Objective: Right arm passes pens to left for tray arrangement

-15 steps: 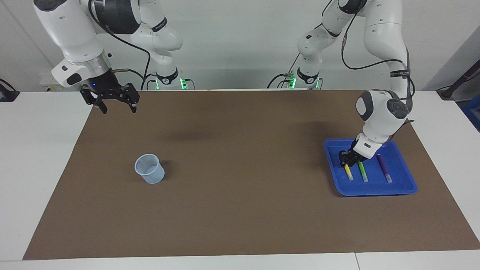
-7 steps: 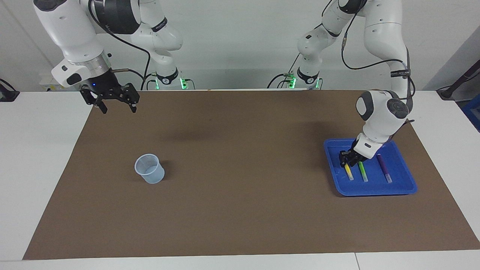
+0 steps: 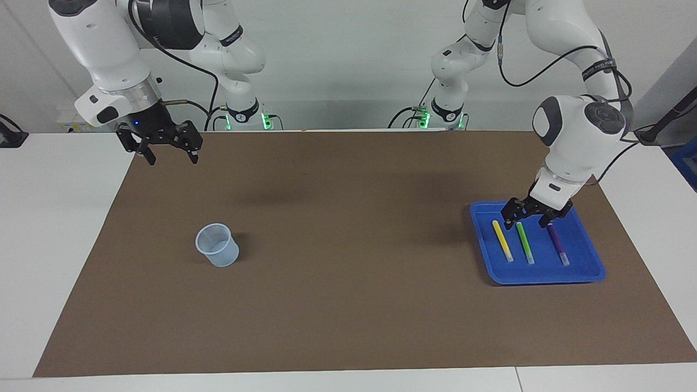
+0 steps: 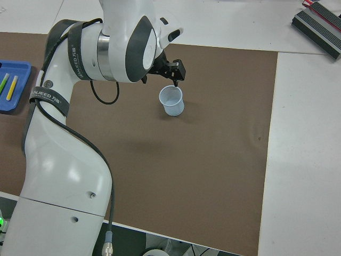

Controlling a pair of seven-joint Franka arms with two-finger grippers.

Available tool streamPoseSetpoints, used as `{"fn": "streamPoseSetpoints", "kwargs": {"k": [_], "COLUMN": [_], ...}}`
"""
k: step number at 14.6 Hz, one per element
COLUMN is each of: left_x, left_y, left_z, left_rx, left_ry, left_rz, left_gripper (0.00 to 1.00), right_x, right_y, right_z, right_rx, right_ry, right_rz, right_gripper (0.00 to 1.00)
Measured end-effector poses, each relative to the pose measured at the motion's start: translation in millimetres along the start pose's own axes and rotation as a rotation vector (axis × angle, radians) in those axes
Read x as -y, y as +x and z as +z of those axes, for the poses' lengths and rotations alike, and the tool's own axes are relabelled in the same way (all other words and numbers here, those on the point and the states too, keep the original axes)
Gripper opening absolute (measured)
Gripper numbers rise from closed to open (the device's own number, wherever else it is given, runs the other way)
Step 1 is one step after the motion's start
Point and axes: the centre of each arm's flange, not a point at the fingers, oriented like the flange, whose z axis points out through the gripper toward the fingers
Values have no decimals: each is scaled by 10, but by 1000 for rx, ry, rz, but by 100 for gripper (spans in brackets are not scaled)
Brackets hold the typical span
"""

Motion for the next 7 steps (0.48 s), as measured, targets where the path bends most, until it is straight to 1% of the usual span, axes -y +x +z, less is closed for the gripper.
{"fn": "streamPoseSetpoints", "kwargs": {"k": [3, 7], "left_x": [-72, -186], "left_y": [-72, -144], "left_z": [-366, -720], "left_rx": [-13, -61], "left_ry": [37, 69], "left_rz": [6, 17], "left_gripper": [100, 100], "right_x": [0, 0], "right_y": [0, 0], "right_z": [0, 0], "right_rx": [0, 0], "right_ry": [0, 0], "right_rz": [0, 0], "right_gripper": [100, 100]}}
